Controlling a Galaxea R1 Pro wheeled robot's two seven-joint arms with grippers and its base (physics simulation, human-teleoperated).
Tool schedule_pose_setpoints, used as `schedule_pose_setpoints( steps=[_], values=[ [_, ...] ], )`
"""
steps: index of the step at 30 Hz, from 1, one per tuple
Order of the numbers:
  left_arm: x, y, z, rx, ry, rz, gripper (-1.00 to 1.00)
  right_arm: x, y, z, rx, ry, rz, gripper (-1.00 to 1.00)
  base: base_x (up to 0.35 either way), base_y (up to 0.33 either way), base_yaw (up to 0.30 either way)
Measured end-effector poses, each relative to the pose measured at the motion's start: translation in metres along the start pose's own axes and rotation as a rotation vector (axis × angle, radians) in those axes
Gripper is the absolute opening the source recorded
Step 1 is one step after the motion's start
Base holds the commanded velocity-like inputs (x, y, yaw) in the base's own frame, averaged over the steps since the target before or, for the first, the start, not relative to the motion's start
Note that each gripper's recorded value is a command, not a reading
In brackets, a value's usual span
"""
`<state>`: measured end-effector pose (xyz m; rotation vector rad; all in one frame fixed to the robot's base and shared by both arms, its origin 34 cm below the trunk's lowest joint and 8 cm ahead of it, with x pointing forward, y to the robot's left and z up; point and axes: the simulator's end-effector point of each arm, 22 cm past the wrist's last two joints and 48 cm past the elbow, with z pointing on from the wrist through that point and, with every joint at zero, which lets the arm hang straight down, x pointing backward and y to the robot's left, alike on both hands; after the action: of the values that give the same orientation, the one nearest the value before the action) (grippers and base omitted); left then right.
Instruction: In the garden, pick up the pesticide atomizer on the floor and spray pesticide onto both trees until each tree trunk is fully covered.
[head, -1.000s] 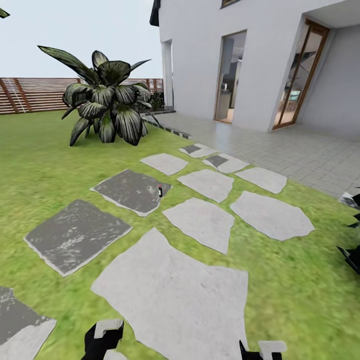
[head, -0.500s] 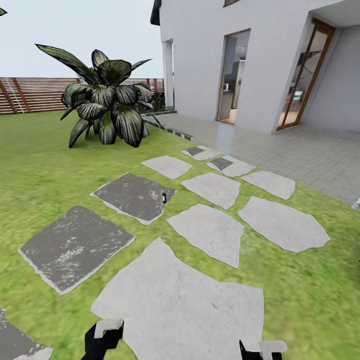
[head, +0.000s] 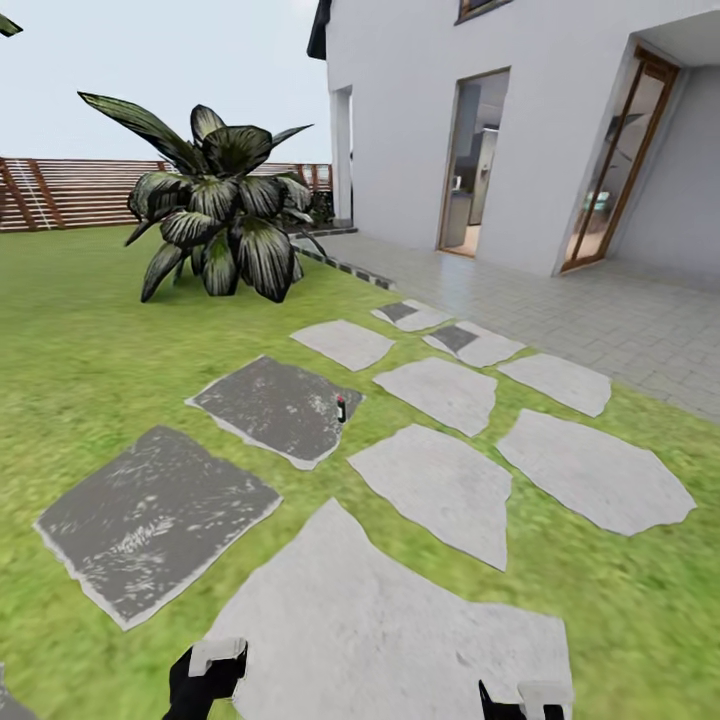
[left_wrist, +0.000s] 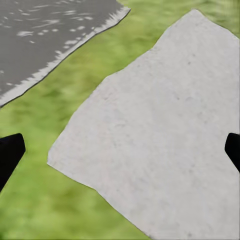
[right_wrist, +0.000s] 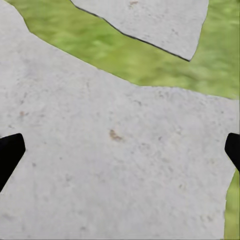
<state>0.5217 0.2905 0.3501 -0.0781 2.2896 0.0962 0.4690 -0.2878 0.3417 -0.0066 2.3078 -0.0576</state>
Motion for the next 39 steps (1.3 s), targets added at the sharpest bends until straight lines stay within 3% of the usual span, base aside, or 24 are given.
schedule_pose_setpoints(
  steps=[23,39],
  values=[
    [0.011,0.000,0.000,-0.001,0.021,0.002,1.00,0.009,0.000,0.000,-0.001,0.021,-0.001,1.00,0.288,0.197,0.221],
    [0.012,0.000,0.000,0.000,0.022,0.003,1.00,0.010,-0.001,0.000,0.000,0.023,-0.004,1.00,0.287,0.197,0.012]
  ],
)
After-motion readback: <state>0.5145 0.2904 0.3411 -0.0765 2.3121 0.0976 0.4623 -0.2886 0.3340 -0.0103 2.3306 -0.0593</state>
